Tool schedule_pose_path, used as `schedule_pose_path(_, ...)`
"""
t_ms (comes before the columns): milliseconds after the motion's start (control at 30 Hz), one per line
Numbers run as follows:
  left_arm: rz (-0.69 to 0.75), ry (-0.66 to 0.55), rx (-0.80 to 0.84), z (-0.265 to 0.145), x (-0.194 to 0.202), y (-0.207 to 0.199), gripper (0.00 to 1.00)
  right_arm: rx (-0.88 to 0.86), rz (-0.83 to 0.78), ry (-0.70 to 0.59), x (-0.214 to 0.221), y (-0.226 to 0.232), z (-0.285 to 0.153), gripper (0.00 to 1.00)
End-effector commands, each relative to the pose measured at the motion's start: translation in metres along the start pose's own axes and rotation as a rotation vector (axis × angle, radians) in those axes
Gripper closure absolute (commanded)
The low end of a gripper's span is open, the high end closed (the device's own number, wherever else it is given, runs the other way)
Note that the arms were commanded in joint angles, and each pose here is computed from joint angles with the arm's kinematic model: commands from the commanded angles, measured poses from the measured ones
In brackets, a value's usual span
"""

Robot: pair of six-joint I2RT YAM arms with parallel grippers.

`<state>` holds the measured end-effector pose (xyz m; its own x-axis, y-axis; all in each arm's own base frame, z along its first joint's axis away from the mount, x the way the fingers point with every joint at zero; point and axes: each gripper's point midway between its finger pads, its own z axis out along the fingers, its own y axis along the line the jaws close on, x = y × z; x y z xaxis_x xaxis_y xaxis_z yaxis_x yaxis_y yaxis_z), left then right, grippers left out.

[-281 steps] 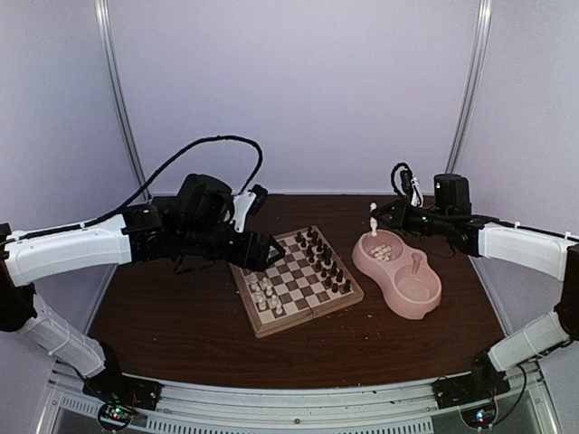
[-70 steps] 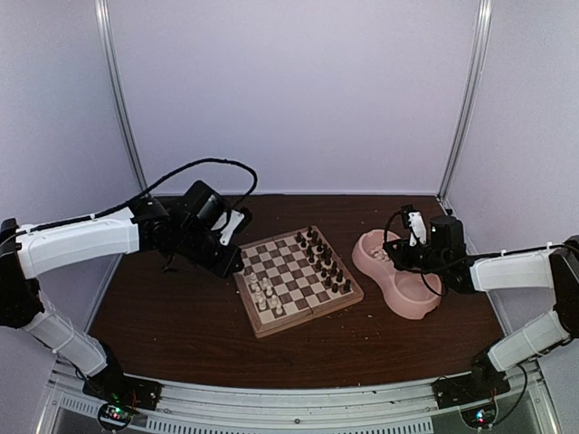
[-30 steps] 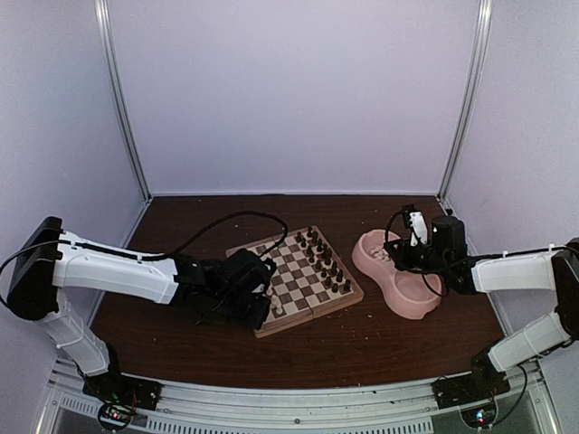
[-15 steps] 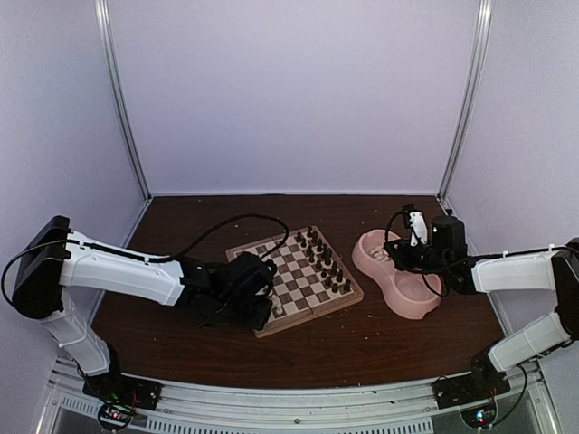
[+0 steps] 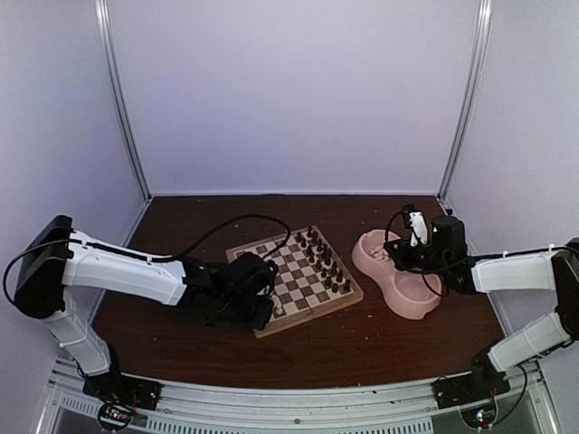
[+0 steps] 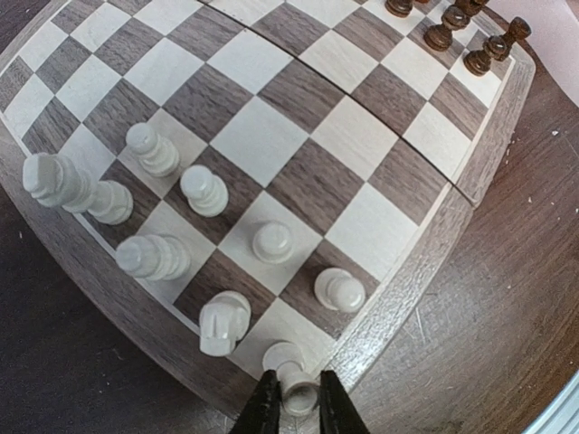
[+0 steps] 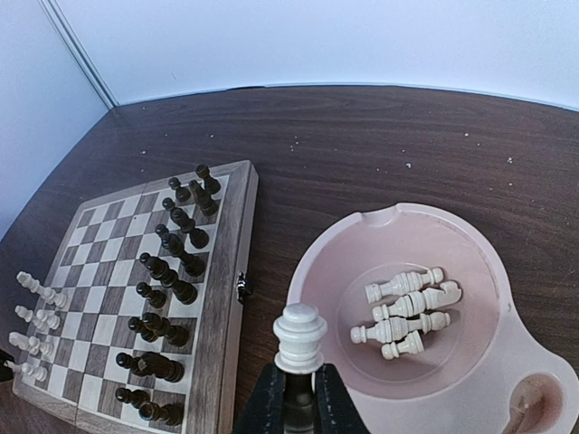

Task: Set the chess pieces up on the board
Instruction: Place the rook at h1.

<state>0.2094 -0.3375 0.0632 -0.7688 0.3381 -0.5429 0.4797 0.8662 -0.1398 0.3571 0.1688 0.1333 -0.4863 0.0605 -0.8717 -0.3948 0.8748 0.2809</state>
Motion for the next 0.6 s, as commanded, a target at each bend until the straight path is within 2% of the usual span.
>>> schedule_pose_path(0, -0.002, 0.0, 0.026, -0.001, -0.005, -0.009, 0.83, 0.006, -0.011, -0.031, -0.008, -0.001, -0.003, 0.99)
schedule_pose_path(267, -0.011, 0.001, 0.021, -0.008, -0.006, -0.007, 0.71, 0.003, -0.011, -0.035, -0.009, -0.001, -0.004, 0.99)
schedule_pose_path(567, -0.027, -0.001, 0.032, -0.031, -0.008, -0.004, 0.65, 0.002, -0.015, -0.039, -0.009, 0.0, -0.005, 0.99)
